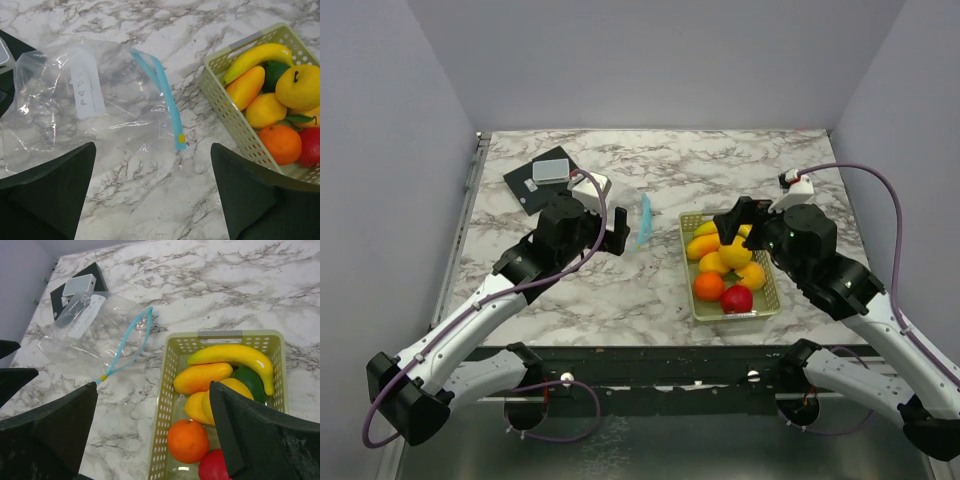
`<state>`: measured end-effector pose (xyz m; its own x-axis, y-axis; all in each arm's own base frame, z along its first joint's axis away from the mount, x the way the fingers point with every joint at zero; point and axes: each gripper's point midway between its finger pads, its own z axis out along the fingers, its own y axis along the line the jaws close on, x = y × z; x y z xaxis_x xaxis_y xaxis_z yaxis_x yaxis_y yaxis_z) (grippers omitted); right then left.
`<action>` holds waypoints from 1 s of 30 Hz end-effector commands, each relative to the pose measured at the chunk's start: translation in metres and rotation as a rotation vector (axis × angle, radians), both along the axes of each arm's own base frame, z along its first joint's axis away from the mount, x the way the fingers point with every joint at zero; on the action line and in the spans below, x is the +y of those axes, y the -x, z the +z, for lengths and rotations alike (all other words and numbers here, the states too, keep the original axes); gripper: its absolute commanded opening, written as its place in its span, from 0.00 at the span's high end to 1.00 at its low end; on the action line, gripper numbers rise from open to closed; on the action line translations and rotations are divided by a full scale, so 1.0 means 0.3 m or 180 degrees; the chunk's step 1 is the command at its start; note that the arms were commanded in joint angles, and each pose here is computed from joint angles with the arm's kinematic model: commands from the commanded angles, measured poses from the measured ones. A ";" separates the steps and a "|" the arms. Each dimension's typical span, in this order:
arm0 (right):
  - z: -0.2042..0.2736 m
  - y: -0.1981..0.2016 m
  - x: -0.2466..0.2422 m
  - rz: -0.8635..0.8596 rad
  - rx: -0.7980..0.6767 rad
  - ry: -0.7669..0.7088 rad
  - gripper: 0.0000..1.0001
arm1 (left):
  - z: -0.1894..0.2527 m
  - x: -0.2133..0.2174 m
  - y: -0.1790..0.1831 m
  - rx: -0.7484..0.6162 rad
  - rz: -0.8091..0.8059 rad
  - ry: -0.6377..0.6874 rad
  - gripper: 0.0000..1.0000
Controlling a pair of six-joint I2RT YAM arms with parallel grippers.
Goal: Place the food in the zip-top bag and seal the zipper
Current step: Pick up the zipper food storage bag at the center of the board.
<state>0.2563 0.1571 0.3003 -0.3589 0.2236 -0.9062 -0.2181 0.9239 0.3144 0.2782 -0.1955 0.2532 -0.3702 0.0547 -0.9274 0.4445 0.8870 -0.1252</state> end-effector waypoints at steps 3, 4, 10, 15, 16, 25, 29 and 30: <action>-0.015 0.025 0.000 0.0062 0.0129 0.0051 0.00 | -0.010 -0.014 0.017 0.0064 -0.0092 -0.0108 0.01; -0.010 0.027 0.005 0.0091 0.0126 0.0039 0.00 | -0.010 -0.009 0.017 0.0056 -0.0074 -0.0123 0.01; -0.005 0.030 0.053 0.0331 0.0150 0.0051 0.00 | -0.015 0.001 0.013 0.0063 0.0000 -0.0125 0.01; -0.011 0.040 0.127 0.0665 0.0193 -0.0031 0.03 | -0.010 0.008 0.012 0.0041 0.0033 -0.0121 0.01; -0.014 0.043 0.142 0.0727 0.0214 -0.0060 0.03 | -0.006 0.015 0.011 0.0026 0.0061 -0.0122 0.01; -0.090 0.034 0.246 0.0979 0.0572 -0.0207 0.09 | 0.001 0.043 0.003 -0.0019 0.0215 -0.0141 0.01; -0.142 0.036 0.307 0.1118 0.0799 -0.0354 0.12 | 0.002 0.051 -0.002 -0.0026 0.0267 -0.0146 0.01; -0.156 0.034 0.322 0.1134 0.0859 -0.0401 0.12 | 0.002 0.053 -0.002 -0.0027 0.0276 -0.0148 0.01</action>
<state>0.2498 0.2299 0.2541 -0.6028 0.1147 -0.7896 -0.3893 0.8215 0.4165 0.2783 -0.1872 0.2463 -0.3786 0.0833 -0.9218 0.4024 0.9117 -0.0829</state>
